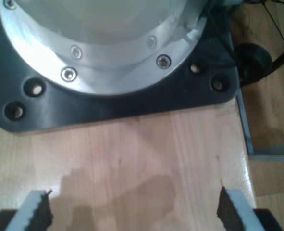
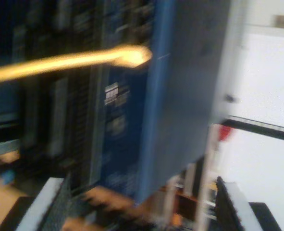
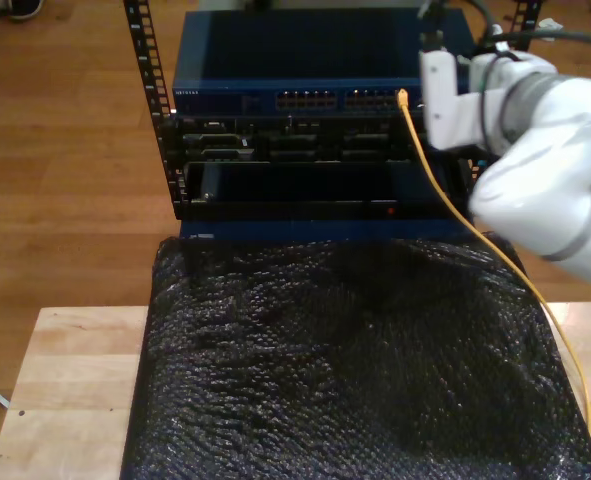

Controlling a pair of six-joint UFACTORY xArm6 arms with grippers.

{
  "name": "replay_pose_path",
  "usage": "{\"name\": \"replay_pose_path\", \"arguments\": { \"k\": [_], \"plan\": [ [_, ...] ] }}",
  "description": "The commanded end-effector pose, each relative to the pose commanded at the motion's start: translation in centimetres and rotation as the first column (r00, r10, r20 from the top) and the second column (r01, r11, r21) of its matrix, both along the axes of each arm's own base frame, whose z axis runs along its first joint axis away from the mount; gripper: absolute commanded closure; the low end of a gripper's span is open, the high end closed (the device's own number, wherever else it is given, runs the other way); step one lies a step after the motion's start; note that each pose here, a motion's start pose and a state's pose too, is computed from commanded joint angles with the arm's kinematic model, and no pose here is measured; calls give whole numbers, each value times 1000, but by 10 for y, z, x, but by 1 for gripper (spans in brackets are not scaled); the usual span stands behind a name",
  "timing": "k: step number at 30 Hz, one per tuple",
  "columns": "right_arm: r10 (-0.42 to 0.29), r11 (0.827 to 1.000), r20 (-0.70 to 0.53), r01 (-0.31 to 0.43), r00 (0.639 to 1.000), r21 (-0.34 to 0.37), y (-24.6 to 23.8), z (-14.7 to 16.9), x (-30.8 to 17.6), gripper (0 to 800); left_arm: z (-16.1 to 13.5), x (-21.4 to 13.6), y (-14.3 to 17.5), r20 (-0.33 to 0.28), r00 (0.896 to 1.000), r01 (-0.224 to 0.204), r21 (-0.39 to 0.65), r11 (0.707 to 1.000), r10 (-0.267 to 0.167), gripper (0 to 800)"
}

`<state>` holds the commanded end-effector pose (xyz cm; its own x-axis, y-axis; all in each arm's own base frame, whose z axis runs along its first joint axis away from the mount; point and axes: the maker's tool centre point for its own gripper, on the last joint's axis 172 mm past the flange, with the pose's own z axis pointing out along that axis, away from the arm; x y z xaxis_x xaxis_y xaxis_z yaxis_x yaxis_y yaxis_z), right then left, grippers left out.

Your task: Grab the cable and plug it in

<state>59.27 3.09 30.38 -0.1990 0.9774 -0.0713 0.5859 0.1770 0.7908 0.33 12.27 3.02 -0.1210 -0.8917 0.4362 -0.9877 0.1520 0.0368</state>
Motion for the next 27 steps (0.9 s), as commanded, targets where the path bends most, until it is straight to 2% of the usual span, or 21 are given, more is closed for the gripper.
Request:
{"name": "replay_pose_path", "arguments": {
  "k": [4, 7, 15, 18, 24, 27],
  "plan": [
    [57, 998, -124, -58, 991, -3, -23, -19, -22, 26, 0, 0, 0, 0, 1000, 2, 0, 1000, -2, 0],
    [54, 999, -194, -52, 979, 17, -57, -26, -41, 9, 0, 0, 0, 0, 1000, 2, 0, 1000, -2, 0],
    [-6, 996, -323, 35, 946, 84, -143, -39, -95, 8, 0, 0, 0, 1, 1000, 3, 0, 1000, -3, 0],
    [-15, 996, -372, 48, 928, 81, -168, -44, -123, 8, 0, 0, 0, 0, 1000, 0, 0, 1000, 0, 0],
    [-17, 991, -458, 75, 889, 108, -186, -59, -171, 8, 0, 0, 0, 0, 1000, 0, 0, 1000, 0, 0],
    [-16, 992, -511, 77, 859, 98, -198, -69, -197, 8, 0, 0, 0, 0, 1000, 0, 0, 1000, 0, 0]
  ]
}}
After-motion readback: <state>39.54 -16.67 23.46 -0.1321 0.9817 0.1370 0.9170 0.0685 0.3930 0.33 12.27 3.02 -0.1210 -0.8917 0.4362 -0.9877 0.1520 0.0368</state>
